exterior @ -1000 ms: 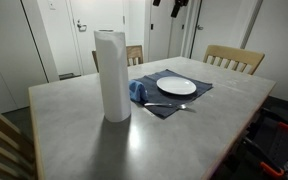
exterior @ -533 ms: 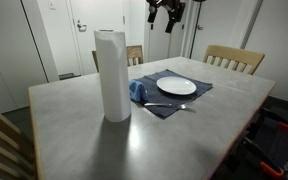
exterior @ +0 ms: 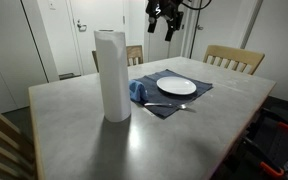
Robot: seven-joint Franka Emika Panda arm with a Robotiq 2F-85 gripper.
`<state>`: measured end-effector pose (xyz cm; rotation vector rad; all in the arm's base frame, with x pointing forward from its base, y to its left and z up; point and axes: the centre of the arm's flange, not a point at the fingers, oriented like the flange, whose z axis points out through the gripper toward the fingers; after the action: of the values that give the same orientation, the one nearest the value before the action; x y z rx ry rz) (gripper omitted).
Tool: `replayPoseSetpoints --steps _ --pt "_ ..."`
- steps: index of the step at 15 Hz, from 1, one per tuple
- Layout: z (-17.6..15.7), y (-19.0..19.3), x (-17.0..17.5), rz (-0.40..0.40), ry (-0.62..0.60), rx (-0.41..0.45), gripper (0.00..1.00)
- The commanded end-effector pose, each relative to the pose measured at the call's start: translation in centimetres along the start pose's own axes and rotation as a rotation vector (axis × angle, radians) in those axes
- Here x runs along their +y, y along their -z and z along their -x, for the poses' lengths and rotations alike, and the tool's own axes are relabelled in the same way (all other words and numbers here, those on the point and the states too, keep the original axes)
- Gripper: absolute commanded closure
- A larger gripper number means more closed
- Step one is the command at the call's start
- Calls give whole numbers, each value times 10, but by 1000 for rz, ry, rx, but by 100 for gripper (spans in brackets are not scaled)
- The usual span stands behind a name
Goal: Wipe the white plate with the blue towel
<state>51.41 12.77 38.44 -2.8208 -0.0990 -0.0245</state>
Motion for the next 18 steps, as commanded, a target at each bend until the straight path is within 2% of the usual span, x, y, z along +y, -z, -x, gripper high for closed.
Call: replayPoseSetpoints --steps 1,12,15,18 --pt "0 0 0 0 0 0 0" --pt "-28 -54 4 41 48 -87 0" --pt "-43 -74 5 39 75 -115 0" --pt "-63 -97 4 80 96 -149 0"
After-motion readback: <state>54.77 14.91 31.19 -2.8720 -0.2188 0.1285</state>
